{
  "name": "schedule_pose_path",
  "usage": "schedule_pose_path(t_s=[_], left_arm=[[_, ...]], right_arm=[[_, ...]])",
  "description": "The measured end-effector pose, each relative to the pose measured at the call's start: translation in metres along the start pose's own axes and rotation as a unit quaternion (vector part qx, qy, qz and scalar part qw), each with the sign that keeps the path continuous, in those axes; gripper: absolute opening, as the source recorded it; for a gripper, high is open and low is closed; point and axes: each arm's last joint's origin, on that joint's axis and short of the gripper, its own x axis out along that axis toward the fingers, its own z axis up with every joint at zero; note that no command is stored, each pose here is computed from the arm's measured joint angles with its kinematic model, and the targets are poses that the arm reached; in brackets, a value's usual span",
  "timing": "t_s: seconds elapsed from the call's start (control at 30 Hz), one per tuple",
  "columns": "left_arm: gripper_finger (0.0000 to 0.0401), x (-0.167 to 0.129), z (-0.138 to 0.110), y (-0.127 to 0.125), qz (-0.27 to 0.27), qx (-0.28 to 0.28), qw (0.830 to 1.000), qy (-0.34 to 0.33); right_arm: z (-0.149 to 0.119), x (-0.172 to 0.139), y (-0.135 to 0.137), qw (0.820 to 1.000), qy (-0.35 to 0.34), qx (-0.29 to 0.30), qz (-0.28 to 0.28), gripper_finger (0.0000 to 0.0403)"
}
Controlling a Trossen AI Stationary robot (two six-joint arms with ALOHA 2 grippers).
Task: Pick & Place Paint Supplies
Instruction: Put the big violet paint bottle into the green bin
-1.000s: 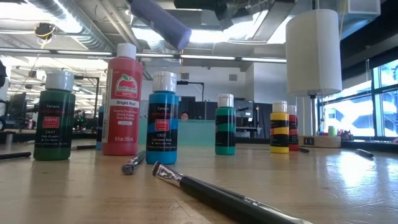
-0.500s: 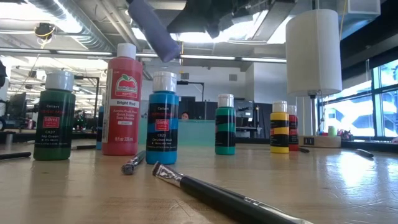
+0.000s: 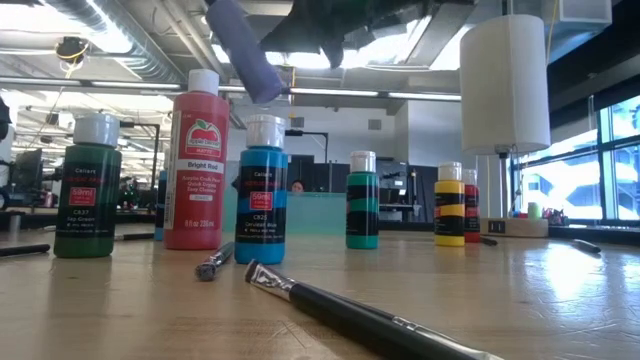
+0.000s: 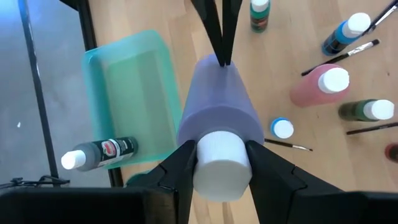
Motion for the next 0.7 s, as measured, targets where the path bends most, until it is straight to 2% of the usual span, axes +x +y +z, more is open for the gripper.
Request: schedule_pose_path(t_s=[0.7], left_arm=[[0.0118,0.0001,0.0001,0.0000,-0.001,0.001,1.000,0.000]], right_arm=[[-0.0015,0.0060,-0.0040,1.000,-0.011,0.002,0.009,0.0001]])
